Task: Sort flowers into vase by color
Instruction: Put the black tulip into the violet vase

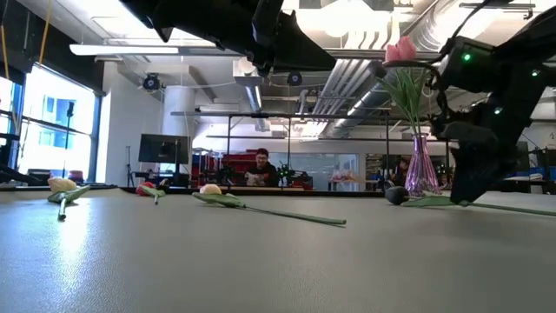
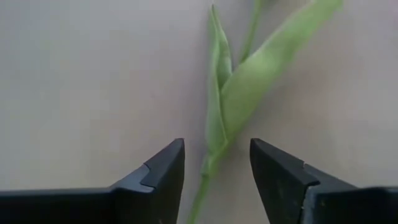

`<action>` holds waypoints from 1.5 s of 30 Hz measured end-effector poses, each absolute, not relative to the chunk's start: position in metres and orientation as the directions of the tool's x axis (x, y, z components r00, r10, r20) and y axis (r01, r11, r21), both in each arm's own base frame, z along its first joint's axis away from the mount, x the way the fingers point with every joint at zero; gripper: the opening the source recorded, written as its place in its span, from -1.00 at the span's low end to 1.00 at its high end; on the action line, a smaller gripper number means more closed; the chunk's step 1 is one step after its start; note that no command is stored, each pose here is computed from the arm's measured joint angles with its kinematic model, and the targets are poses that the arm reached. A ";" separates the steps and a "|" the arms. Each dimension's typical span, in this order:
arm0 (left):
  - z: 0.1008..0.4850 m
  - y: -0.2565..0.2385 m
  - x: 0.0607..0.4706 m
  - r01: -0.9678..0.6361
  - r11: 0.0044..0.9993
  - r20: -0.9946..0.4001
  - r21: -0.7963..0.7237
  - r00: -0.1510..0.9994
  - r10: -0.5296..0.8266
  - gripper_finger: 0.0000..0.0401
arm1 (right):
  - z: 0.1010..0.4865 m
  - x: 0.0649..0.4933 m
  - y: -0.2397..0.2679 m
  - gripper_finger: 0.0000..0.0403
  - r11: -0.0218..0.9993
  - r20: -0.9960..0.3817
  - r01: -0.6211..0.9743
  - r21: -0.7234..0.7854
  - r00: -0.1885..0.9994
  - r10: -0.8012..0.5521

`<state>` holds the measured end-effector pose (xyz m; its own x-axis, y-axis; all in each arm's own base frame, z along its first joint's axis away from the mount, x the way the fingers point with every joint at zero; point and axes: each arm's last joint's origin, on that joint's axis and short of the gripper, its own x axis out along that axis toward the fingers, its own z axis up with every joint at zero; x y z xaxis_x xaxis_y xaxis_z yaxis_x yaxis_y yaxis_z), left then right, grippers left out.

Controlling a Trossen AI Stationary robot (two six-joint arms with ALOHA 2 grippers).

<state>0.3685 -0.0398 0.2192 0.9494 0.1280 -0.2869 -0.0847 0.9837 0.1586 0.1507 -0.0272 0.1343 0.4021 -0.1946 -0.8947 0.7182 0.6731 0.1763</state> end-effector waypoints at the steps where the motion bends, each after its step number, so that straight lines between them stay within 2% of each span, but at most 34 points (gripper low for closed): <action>1: 0.219 -0.040 0.369 -0.085 0.984 -0.287 0.159 0.949 0.128 -0.85 | 0.133 0.153 -0.028 -0.20 0.673 -0.893 0.718 0.178 0.405 -0.195; 7: 0.219 -0.040 0.368 -0.085 0.984 -0.287 0.159 0.949 0.128 -0.85 | 0.125 0.160 -0.032 -0.45 0.679 -0.901 0.720 0.147 0.380 -0.208; 13: 0.219 -0.041 0.368 -0.080 0.984 -0.289 0.159 0.949 0.124 -0.85 | 0.124 0.159 -0.032 -0.93 0.673 -0.901 0.729 0.123 0.366 -0.232; 17: 0.219 -0.041 0.368 -0.079 0.984 -0.292 0.160 0.948 0.124 -0.85 | 0.132 0.156 -0.029 -0.92 0.672 -0.874 0.728 0.136 0.407 -0.265; 20: 0.218 -0.041 0.368 -0.079 0.984 -0.294 0.160 0.948 0.124 -0.85 | 0.145 0.154 -0.026 -0.98 0.681 -0.809 0.717 0.145 0.482 -0.336; 27: 0.218 -0.041 0.368 -0.076 0.983 -0.295 0.169 0.947 0.124 -0.85 | 0.188 0.150 -0.019 -0.99 0.737 -0.505 0.660 0.145 0.690 -0.519; 33: 0.218 -0.041 0.368 -0.073 0.981 -0.295 0.178 0.947 0.124 -0.85 | 0.223 0.143 -0.022 -0.99 0.735 -0.214 0.678 -0.017 0.716 -0.665; 36: 0.218 -0.042 0.368 -0.072 0.981 -0.295 0.178 0.948 0.123 -0.85 | 0.237 0.141 -0.021 -0.99 0.763 -0.101 0.640 -0.085 0.757 -0.646; 40: 0.218 -0.042 0.368 -0.068 0.980 -0.298 0.189 0.946 0.123 -0.85 | 0.258 0.138 -0.017 -1.00 0.822 0.072 0.554 -0.133 0.832 -0.550; 45: 0.218 -0.042 0.368 -0.063 0.977 -0.299 0.204 0.946 0.123 -0.85 | 0.283 0.129 -0.015 -1.00 0.798 0.290 0.579 -0.169 0.803 -0.521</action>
